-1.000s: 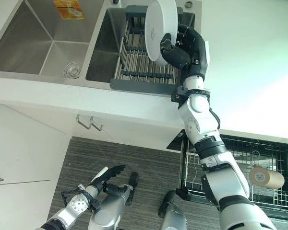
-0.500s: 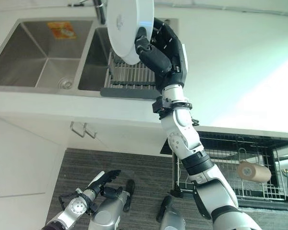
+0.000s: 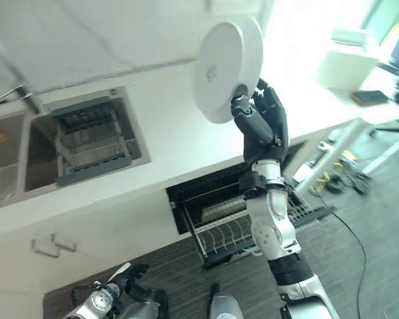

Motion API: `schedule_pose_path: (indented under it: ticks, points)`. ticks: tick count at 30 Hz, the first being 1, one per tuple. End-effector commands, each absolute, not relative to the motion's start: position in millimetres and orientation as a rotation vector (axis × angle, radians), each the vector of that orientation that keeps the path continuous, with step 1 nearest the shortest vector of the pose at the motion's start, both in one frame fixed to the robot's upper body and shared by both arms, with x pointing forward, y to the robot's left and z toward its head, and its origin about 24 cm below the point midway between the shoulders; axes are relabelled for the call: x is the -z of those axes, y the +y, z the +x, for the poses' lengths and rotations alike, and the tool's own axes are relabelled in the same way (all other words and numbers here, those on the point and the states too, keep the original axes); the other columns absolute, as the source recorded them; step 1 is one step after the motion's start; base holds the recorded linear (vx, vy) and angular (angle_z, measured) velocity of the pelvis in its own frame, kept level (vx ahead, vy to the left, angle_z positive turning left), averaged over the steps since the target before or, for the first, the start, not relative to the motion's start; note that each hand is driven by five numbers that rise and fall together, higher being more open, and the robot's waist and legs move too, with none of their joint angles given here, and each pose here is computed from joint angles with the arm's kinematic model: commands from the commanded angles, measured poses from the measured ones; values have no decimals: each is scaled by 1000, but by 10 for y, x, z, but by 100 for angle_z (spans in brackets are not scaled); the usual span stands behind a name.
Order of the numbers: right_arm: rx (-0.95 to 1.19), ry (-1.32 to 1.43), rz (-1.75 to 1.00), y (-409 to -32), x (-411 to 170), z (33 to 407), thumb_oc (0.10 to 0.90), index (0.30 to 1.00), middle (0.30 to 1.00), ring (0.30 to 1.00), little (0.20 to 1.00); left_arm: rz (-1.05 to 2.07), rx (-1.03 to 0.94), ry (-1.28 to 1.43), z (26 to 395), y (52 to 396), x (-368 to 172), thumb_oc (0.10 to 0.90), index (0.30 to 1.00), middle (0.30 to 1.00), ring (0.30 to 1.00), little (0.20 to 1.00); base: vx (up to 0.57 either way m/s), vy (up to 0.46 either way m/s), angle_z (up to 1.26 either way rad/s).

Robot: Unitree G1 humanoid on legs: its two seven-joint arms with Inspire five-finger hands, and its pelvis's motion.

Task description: Place the dishes in the dishwasher.

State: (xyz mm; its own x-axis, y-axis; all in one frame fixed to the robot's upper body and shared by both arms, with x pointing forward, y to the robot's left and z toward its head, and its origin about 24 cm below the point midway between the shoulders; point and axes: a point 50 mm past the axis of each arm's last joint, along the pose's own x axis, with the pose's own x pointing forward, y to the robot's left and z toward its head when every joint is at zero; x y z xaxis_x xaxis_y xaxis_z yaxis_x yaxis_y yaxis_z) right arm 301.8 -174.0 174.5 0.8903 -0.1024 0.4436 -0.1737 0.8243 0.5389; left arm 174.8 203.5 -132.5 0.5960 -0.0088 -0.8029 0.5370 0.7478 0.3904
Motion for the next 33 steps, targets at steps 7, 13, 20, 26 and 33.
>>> schedule_pose_path:
  ticks: [7, 13, 20, 26, 33]
  points:
    - [-187, -780, 635, -1985, -2325, 2756, 400, 300, 300, 300, 300, 555, 289, 1083, 1411, 2089, 1500, 800, 900, 900, 900, 900, 19, 6, -61]
    - [-160, -724, 633, -2106, -2136, 2689, 400, 300, 300, 300, 300, 467, 227, 1127, 1294, 2103, 1542, 800, 900, 900, 900, 900, -6, 17, -17]
    - [-89, -548, 661, -2260, -1640, 2602, 400, 300, 300, 300, 300, 397, 158, 1094, 1253, 2043, 1547, 800, 900, 900, 900, 900, -19, 31, -2]
    - [-80, -289, 627, -2176, -1097, 2587, 400, 300, 300, 300, 300, 393, 129, 1030, 1302, 2040, 1505, 800, 900, 900, 900, 900, -16, 6, 4]
    - [-35, -174, 586, -2120, -725, 2603, 400, 300, 300, 300, 300, 436, 149, 1001, 1321, 2030, 1486, 800, 900, 900, 900, 900, 28, -18, 19]
